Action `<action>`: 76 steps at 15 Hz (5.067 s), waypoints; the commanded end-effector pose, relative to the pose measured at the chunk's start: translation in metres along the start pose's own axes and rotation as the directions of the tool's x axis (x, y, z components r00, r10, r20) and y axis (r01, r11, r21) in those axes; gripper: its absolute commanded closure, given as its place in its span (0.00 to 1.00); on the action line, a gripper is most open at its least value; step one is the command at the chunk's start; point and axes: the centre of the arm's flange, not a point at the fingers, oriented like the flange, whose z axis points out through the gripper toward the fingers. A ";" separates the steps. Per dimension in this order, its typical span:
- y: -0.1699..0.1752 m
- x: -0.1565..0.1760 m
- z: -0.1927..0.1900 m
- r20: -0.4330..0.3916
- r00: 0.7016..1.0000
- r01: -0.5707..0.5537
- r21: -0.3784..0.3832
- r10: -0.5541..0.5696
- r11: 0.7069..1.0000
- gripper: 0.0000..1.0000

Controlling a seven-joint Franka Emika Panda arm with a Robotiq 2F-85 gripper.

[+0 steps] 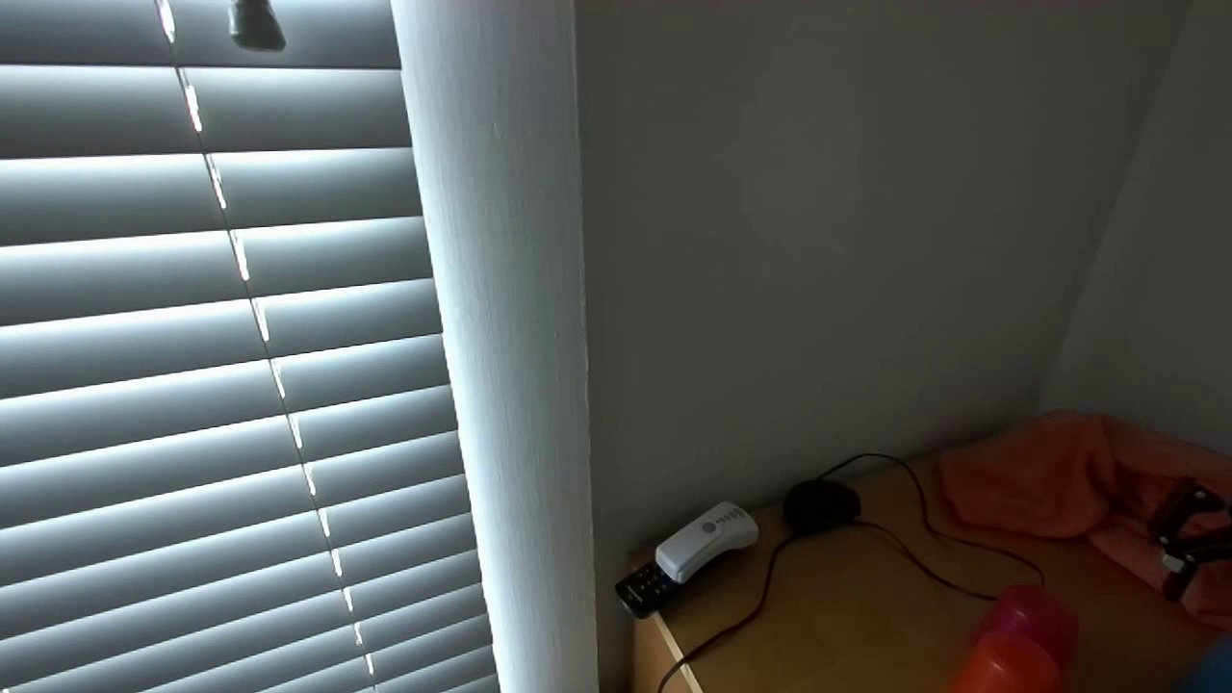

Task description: Move the cups forward then stack them

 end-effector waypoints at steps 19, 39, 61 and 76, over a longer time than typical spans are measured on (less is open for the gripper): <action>0.030 0.044 0.042 -0.043 0.983 0.175 -0.098 -0.180 0.980 0.00; 0.016 0.045 0.054 0.011 0.753 0.647 -0.192 -0.658 0.738 0.49; -0.003 0.029 0.010 0.037 0.621 0.775 -0.173 -0.783 0.607 0.58; -0.056 -0.030 -0.052 0.022 0.620 0.772 -0.194 -0.784 0.605 0.58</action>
